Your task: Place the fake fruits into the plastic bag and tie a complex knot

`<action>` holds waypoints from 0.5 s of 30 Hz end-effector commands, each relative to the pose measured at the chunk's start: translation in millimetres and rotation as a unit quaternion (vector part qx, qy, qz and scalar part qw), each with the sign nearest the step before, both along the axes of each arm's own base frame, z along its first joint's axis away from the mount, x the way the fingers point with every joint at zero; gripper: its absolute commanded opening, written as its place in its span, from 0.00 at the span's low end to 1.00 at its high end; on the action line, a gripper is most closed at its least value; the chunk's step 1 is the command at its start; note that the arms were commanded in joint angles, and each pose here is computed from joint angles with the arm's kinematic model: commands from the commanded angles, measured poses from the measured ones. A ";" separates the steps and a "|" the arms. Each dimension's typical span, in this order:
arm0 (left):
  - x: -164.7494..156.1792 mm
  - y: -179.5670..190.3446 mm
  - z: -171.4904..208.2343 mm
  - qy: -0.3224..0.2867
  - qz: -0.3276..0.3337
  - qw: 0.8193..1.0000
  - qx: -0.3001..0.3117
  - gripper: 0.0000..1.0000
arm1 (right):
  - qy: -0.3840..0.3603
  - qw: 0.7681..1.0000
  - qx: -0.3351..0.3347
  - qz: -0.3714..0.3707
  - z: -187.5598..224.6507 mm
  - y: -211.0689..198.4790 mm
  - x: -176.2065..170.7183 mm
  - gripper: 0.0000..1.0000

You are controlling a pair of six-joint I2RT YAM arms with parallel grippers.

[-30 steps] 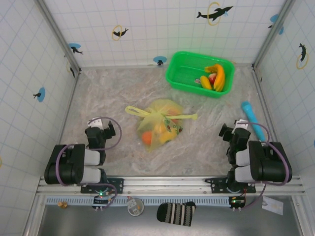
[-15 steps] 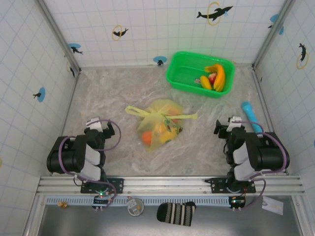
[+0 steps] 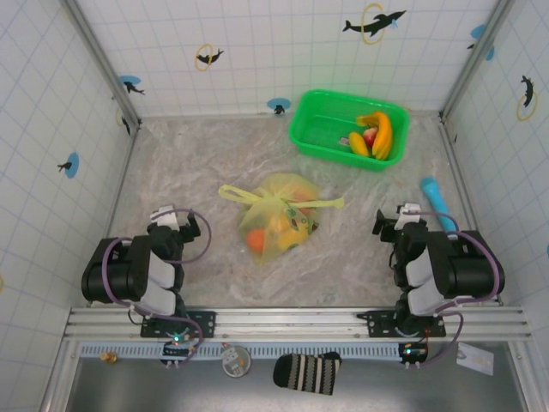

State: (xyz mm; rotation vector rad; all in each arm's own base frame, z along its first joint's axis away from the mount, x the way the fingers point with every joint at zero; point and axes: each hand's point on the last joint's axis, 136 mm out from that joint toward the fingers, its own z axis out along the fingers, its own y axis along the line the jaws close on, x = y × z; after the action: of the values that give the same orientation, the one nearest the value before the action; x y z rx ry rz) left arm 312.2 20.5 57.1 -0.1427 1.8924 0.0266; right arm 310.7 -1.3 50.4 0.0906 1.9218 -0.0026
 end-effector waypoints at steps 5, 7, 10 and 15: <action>0.9 -1.7 0.2 0.000 -0.009 1.000 -0.002 0.98 | -0.004 1.000 -0.003 -0.001 2.0 -1.5 -0.7 0.99; 0.3 -1.9 0.4 -0.001 -0.010 1.000 0.000 0.98 | -0.004 1.000 -0.003 -0.001 2.0 -1.4 -0.7 0.99; 0.2 -1.8 1.2 -0.003 -0.010 1.000 0.000 0.98 | -0.005 1.000 -0.003 -0.001 2.2 -1.2 -0.6 0.99; 0.1 -1.7 1.2 -0.003 -0.009 1.000 0.000 0.98 | -0.005 1.000 -0.003 -0.001 2.4 -1.4 -0.6 0.99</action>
State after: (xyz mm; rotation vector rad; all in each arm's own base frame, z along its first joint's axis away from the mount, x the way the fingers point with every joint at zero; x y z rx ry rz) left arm 312.3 18.4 57.0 -0.1341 1.8936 0.0141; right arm 310.7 -1.4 50.4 0.0906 1.9218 -0.0031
